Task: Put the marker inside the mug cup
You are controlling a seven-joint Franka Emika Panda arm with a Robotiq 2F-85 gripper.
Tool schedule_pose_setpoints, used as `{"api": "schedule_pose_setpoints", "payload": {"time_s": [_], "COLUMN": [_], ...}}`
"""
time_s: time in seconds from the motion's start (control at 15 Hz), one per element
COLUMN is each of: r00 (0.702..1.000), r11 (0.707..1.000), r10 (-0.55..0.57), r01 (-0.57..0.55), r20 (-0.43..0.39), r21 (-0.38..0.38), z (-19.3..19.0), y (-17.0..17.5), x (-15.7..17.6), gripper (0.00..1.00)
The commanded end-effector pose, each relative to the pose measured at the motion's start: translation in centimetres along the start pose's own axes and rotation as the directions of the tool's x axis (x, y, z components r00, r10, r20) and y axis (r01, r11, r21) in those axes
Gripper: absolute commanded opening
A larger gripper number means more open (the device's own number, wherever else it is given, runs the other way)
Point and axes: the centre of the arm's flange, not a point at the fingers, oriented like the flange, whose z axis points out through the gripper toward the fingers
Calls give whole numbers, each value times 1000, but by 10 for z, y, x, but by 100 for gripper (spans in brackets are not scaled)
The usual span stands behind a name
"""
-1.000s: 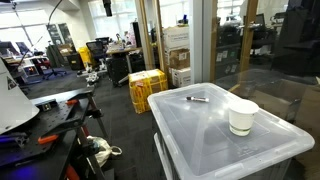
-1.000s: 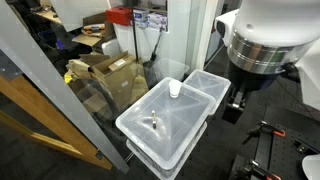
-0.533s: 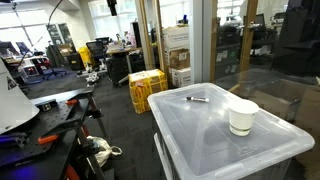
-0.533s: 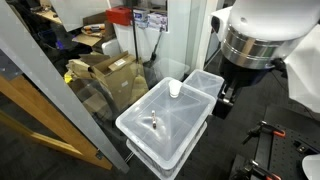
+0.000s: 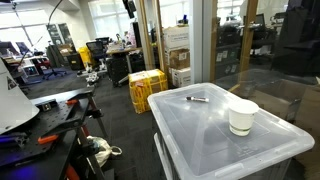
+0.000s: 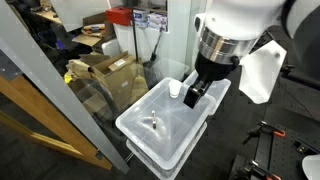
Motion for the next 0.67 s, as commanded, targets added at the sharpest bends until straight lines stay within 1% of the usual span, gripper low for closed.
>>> {"api": "schedule_pose_setpoints", "payload": {"time_s": [0.0,0.27,0.4,0.6], "r00": [994,977,969,956], "r11": [994,974,964,949], "r10": [101,204,240,282], "r01": [-99,-197,-230,-265], "r20": [-39,-57,-60,-84], "r21": [51,110,135,172], "z": [28,62,81,111], "y": [2,0,-1,-2], "x": [25,48,56,68], "gripper": [100,100,100,100]}}
